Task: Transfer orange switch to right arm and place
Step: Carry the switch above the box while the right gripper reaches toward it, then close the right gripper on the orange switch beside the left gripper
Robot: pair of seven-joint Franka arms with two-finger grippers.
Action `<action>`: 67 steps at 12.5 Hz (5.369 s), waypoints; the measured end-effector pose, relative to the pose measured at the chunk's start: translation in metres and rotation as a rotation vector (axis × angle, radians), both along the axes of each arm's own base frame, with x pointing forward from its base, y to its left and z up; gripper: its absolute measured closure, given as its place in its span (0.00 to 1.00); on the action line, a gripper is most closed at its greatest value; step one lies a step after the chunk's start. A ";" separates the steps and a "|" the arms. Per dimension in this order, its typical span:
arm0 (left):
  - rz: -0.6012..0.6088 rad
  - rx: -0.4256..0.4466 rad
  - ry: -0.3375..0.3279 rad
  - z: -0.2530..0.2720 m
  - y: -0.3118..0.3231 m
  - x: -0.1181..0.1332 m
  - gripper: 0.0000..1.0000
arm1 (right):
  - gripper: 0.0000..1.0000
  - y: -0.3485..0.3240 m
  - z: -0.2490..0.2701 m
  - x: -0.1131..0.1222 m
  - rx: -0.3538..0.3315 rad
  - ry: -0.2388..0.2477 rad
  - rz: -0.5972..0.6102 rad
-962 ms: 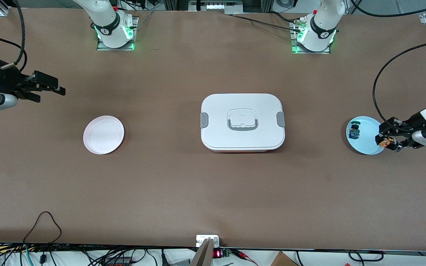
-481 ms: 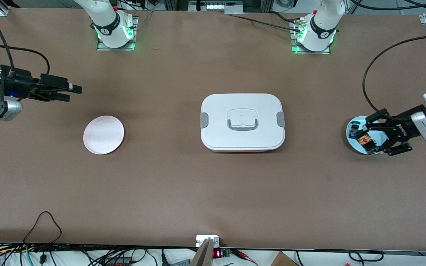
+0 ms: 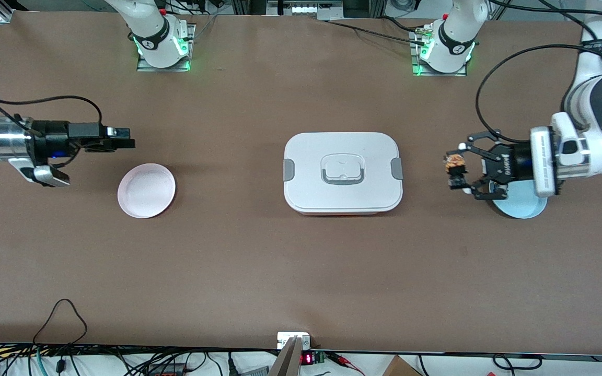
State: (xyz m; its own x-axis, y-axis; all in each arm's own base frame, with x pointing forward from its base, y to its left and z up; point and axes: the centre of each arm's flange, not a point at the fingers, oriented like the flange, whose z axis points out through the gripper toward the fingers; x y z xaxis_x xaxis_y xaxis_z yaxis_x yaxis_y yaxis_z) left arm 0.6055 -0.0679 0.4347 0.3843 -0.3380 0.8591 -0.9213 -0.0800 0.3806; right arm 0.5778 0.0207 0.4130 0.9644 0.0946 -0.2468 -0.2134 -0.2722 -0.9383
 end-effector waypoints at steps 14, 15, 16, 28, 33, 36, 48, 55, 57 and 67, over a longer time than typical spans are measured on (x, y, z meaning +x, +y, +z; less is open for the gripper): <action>-0.201 -0.408 -0.028 -0.085 -0.220 -0.037 0.27 | 0.00 0.304 -0.054 -0.020 0.205 -0.048 -0.295; -0.201 -0.410 -0.028 -0.084 -0.220 -0.036 0.27 | 0.00 0.320 -0.053 -0.028 0.184 -0.050 -0.312; -0.203 -0.414 -0.028 -0.084 -0.221 -0.037 0.27 | 0.00 0.332 -0.051 -0.034 0.166 -0.053 -0.326; -0.216 -0.431 -0.019 -0.083 -0.237 -0.043 0.27 | 0.00 0.380 -0.034 -0.062 0.134 -0.043 -0.411; -0.217 -0.440 -0.011 -0.085 -0.243 -0.046 0.27 | 0.00 0.409 -0.033 -0.085 0.145 0.010 -0.454; -0.217 -0.439 -0.008 -0.087 -0.243 -0.046 0.27 | 0.03 0.409 -0.032 -0.084 0.138 0.008 -0.462; -0.220 -0.448 -0.030 -0.085 -0.247 -0.046 0.27 | 0.62 0.407 -0.030 -0.092 0.098 0.003 -0.489; -0.221 -0.450 -0.037 -0.083 -0.249 -0.045 0.27 | 0.62 0.406 -0.028 -0.091 0.096 -0.003 -0.489; -0.218 -0.467 -0.034 -0.081 -0.252 -0.046 0.11 | 0.62 0.403 -0.026 -0.087 0.099 -0.009 -0.495; -0.194 -0.470 -0.026 -0.088 -0.248 -0.041 0.00 | 0.92 0.381 0.000 -0.066 0.122 -0.062 -0.508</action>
